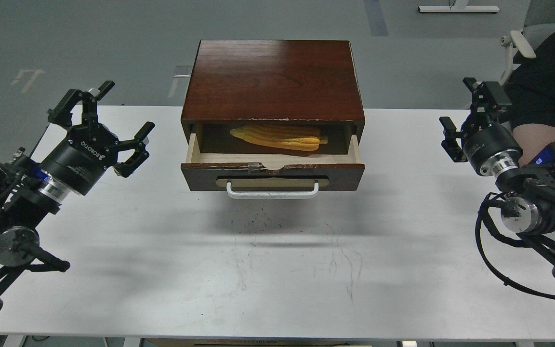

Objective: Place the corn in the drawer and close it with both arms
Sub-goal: 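Swing the left gripper toward the front of the open drawer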

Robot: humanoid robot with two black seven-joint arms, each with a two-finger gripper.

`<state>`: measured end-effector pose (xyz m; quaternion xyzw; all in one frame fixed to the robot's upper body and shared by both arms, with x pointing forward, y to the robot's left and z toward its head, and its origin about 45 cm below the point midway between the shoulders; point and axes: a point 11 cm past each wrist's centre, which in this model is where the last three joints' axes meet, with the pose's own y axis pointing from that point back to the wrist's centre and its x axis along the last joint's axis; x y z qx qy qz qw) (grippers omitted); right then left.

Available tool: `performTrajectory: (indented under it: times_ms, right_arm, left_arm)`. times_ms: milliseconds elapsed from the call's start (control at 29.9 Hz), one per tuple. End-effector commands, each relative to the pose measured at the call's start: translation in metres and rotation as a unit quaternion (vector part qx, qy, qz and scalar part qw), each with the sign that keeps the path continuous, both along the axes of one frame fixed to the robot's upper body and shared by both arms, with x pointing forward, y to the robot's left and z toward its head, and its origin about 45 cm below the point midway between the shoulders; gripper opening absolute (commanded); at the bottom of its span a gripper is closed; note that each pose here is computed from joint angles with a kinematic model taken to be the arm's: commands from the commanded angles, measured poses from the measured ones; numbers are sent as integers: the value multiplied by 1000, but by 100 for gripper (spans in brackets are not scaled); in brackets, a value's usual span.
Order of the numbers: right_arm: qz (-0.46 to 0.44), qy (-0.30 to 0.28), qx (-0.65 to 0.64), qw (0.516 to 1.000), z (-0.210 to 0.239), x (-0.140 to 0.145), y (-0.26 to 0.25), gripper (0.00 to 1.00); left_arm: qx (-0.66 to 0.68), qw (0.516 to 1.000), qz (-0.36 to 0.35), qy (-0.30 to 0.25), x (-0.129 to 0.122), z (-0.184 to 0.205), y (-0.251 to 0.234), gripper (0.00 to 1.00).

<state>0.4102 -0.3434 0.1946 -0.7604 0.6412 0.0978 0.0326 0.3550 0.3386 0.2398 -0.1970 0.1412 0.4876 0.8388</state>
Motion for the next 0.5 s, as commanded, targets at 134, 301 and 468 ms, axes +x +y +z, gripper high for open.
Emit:
performTrajectory:
  times_ms: [134,301,468]
  right_arm:
    - [29,21,35,999,-18,-15,-8,100]
    - [29,28,30,999,-22,-17,-10,100]
    - [31,30,29,999,-24,-19,-10,100]
  left_arm:
    - [37,999,-13,-25,0,12,0,100]
    - [169,969,-98,-152,7,65,-41,100]
    - [266,912,-174,-257,-1,101,-90,100]
